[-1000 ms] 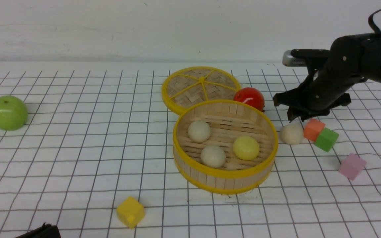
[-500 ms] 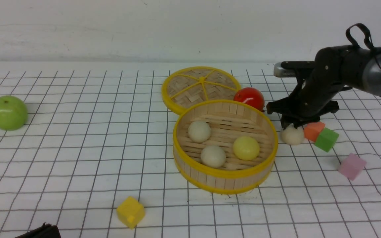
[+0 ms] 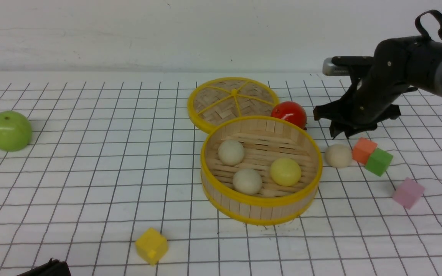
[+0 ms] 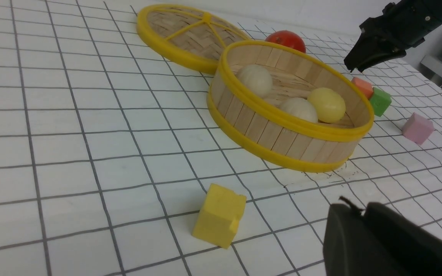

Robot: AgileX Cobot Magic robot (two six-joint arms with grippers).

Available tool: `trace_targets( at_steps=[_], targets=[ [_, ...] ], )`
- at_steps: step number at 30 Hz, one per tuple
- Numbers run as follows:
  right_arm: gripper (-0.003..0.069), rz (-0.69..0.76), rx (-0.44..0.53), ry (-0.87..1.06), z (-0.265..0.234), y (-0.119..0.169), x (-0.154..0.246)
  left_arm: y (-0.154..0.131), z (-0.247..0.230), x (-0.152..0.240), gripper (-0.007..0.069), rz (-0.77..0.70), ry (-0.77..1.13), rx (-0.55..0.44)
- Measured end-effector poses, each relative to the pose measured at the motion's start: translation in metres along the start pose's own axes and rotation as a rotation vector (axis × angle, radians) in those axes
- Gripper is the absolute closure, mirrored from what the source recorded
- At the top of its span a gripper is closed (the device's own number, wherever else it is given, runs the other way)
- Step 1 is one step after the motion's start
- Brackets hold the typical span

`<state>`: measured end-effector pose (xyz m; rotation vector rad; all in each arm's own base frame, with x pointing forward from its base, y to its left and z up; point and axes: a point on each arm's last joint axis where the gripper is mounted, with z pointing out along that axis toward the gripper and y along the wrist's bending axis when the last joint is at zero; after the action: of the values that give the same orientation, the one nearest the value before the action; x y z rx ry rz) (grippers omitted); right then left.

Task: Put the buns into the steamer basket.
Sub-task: Use the right arm to grab a steamed stuffed bun

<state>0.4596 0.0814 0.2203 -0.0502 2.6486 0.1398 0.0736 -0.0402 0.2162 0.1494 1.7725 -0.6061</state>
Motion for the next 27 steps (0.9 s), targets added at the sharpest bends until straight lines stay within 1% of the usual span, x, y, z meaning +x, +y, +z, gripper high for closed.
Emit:
trace_targets(
  at_steps=[8, 15, 19, 25, 26, 27],
  targets=[
    [0.0407, -0.004, 0.012, 0.05, 0.016, -0.002, 0.006, 0.0, 0.0, 0.0, 0.0568, 0.0, 0.0, 0.0],
    [0.0407, 0.003, 0.03, 0.061, 0.027, -0.011, 0.008, 0.0, 0.0, 0.0, 0.0567, 0.0, 0.0, 0.0],
    [0.0426, 0.003, 0.03, 0.063, 0.027, -0.013, 0.008, 0.0, 0.0, 0.0, 0.0561, 0.0, 0.0, 0.0],
    [0.0515, -0.009, 0.03, 0.064, 0.028, -0.013, 0.008, 0.0, 0.0, 0.0, 0.0553, 0.0, 0.0, 0.0],
    [0.0522, -0.011, 0.029, 0.064, 0.028, -0.013, 0.008, 0.0, 0.0, 0.0, 0.0553, 0.0, 0.0, 0.0],
    [0.0544, -0.019, 0.029, 0.064, 0.028, -0.013, 0.008, 0.0, 0.0, 0.0, 0.0552, 0.0, 0.0, 0.0]
  ],
)
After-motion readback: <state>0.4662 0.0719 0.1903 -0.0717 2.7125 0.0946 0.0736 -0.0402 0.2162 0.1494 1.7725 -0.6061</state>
